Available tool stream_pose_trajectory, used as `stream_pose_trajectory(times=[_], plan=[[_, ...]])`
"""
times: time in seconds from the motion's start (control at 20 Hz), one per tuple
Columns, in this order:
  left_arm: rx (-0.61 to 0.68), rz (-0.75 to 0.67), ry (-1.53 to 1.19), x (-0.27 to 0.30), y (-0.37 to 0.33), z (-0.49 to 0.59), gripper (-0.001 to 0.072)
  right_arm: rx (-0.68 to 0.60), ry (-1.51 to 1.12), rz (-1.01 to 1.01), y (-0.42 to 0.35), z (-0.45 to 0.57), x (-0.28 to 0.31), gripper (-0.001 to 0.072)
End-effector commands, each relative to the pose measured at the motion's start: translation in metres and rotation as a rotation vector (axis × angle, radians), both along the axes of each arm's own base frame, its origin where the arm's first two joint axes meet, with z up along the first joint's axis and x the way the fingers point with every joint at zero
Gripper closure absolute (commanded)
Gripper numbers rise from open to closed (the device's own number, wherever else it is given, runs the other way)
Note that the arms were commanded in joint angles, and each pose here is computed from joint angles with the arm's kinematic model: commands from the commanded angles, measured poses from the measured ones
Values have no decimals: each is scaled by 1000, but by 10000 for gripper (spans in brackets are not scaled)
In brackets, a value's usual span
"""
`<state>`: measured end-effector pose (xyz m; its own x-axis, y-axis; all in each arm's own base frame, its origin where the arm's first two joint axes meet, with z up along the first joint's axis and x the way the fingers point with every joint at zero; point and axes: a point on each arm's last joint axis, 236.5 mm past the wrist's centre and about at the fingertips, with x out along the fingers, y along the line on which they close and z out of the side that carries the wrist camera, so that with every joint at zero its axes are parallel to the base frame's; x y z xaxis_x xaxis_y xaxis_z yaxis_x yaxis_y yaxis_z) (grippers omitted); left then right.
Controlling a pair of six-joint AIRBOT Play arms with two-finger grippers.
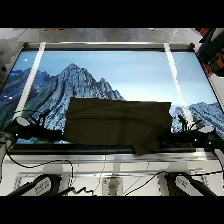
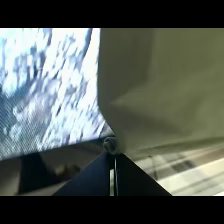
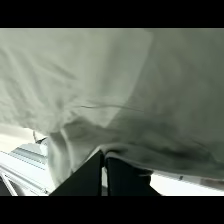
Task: Fold the clothes and pants, and hang the long-sleeved shirts on hangers.
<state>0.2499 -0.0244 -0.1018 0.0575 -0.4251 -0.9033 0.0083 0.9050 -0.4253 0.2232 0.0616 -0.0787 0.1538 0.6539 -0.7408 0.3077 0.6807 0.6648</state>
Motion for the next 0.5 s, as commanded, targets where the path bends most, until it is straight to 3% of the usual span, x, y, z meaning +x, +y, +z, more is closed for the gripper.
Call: stream_pose_trajectory(times=[0.0, 0.2, 0.35, 0.45], plan=[[-12, 3, -130, 43, 2, 34, 694, -8, -101, 52, -2, 34, 15, 700], [-131, 24, -334, 104, -14, 113, 694, -24, -362, 2, -1, 110, 54, 700], [-270, 192, -532, 158, -23, 167, 694, -15, -545, -229, -18, 159, 105, 700], [-257, 293, -621, 187, -14, 176, 694, -59, -588, -400, -45, 165, 133, 700]])
